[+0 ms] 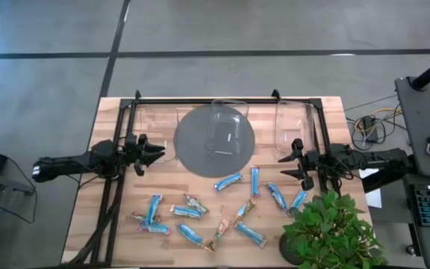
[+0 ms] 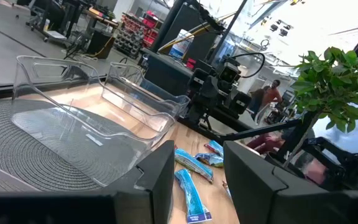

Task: Pick and place Granola Bars by type

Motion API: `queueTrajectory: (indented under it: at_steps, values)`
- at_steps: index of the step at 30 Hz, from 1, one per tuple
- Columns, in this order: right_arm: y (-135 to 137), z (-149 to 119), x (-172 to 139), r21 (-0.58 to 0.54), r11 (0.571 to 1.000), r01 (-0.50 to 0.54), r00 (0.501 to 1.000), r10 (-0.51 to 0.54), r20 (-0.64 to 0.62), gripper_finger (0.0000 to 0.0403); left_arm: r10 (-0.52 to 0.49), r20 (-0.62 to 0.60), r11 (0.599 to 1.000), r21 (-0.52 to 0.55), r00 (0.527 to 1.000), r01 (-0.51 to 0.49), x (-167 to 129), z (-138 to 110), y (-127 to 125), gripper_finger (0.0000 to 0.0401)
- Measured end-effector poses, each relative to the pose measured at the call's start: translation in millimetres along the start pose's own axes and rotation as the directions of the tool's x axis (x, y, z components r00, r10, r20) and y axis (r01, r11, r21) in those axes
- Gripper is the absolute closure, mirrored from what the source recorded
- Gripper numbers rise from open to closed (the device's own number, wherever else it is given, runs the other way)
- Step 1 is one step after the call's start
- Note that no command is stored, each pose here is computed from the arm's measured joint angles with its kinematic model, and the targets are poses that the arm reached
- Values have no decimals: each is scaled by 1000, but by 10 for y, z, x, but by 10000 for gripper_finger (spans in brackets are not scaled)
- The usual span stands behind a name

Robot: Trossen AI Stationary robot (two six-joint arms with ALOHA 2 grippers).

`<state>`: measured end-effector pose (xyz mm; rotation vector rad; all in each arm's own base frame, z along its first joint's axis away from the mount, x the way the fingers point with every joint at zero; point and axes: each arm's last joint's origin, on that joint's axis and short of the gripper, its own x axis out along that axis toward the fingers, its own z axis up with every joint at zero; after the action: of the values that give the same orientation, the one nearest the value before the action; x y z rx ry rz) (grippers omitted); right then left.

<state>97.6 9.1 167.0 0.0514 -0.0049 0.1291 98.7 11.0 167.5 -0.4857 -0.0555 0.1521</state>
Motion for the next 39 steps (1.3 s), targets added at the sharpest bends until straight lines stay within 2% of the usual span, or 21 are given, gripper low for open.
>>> queueTrajectory:
  at_steps: [17, 18, 19, 20, 21, 22, 23, 25, 27, 29, 31, 33, 35, 36, 37, 39]
  values:
    - [0, 0, 0, -2, 1000, 0, 1000, 0, 0, 225, -1, 0, 1000, 0, 1000, 1, 0, 1, -1, 279]
    - [-1, 0, 0, -36, 999, 2, 1000, -2, 1, 225, 0, 0, 1000, 0, 1000, 0, 0, 0, 0, 279]
    - [-2, 2, 0, -125, 992, 6, 1000, -6, 3, 225, 0, 1, 1000, 0, 1000, 0, 0, 1, -1, 279]
    - [-5, 5, 0, -256, 967, 17, 1000, -16, 6, 225, 0, 0, 1000, 0, 1000, 0, 0, 1, -1, 279]
    - [-7, 10, 0, -382, 924, 25, 1000, -23, 11, 225, 0, 0, 1000, 0, 1000, 0, 0, 0, 0, 279]
    - [-6, 18, 0, -457, 889, 27, 1000, -20, 20, 225, 0, 0, 1000, 0, 1000, 0, 0, 0, 0, 279]
    - [0, 25, 0, -497, 867, 17, 1000, -4, 27, 225, 0, 0, 1000, 0, 1000, 0, 0, 0, 0, 279]
    - [13, 32, -1, -503, 864, -19, 999, 40, 33, 225, -1, 0, 1000, 0, 1000, 1, 0, 1, -1, 279]
    - [28, 52, -2, -392, 918, -62, 995, 89, 51, 225, 0, 0, 1000, 0, 1000, 0, 0, 1, -1, 279]
    - [37, 91, -6, -134, 986, -100, 990, 113, 90, 225, 0, 0, 1000, 0, 1000, 0, 0, 0, 0, 279]
    - [23, 120, -8, 143, 986, -79, 991, 62, 121, 225, 0, 0, 1000, 0, 1000, 0, 0, 0, 0, 279]
    - [-10, 118, -7, 286, 958, 13, 991, -50, 125, 225, 0, 0, 1000, 0, 1000, 0, 0, 0, 0, 279]
    - [-39, 124, -11, 403, 911, 85, 979, -151, 134, 225, -1, 0, 1000, 0, 1000, 1, 0, 1, -1, 279]
    - [-52, 134, -14, 488, 867, 102, 970, -195, 145, 225, -1, 0, 1000, 0, 1000, 1, 0, 0, 0, 279]
    - [-60, 139, -19, 587, 804, 97, 962, -227, 151, 225, -1, 0, 1000, 0, 1000, 1, 0, 1, -1, 279]
    - [-69, 141, -22, 783, 621, 39, 955, -253, 153, 225, -1, 0, 1000, 0, 1000, 1, 0, 1, -1, 279]
